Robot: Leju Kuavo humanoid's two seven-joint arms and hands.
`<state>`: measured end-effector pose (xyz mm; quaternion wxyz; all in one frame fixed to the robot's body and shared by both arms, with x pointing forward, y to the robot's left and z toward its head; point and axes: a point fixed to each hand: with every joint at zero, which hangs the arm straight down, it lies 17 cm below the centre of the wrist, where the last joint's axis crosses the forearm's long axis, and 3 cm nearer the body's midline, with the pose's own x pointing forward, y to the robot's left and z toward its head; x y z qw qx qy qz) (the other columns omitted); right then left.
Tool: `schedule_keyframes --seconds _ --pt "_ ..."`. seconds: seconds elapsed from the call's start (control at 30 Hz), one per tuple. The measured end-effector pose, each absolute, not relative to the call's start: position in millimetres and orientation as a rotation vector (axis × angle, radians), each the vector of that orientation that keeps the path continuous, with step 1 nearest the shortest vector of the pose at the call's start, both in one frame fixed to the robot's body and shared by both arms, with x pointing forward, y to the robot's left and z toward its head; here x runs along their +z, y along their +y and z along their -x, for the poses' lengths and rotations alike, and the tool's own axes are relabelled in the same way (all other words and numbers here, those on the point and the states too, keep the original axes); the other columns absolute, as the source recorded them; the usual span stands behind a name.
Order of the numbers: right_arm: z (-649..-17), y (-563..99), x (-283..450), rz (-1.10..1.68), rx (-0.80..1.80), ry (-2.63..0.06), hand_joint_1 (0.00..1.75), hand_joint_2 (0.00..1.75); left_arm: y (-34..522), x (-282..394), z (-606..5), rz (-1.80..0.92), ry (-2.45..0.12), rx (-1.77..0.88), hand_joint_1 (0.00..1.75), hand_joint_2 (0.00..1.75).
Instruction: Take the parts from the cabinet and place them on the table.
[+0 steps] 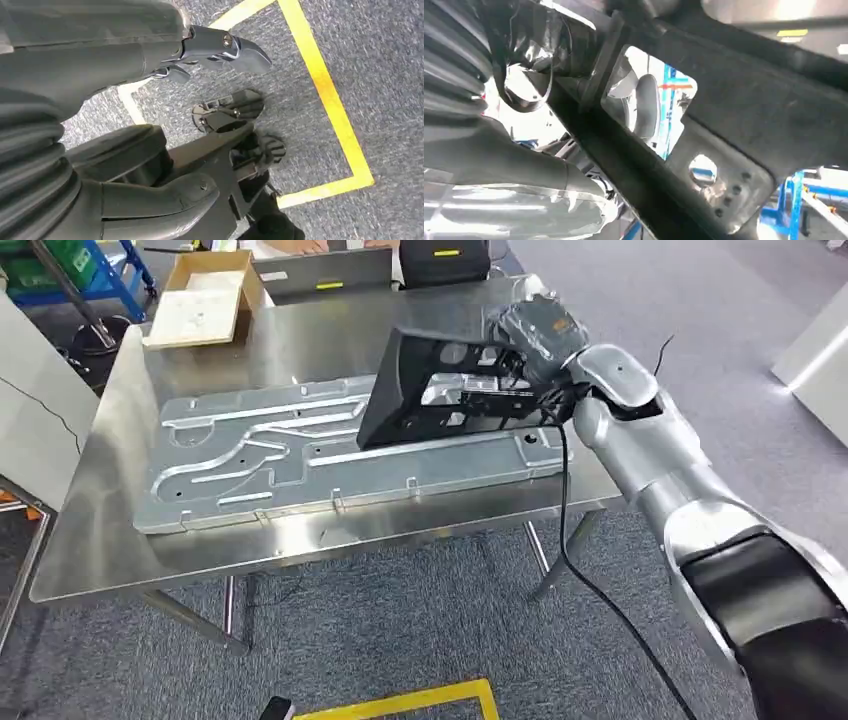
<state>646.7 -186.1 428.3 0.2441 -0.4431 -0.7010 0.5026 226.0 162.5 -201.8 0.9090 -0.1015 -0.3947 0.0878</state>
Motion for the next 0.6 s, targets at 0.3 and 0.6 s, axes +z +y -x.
schedule_keyframes --seconds 0.3,0.6 --pt "-645 -180 495 1.297 1.387 -1.933 1.75 1.75 162 -201 -226 0.216 -0.82 0.183 0.0 1.75" --pt "-644 -173 492 1.312 1.428 -1.916 1.75 1.75 158 -200 -225 0.231 -0.82 0.185 0.0 1.75"
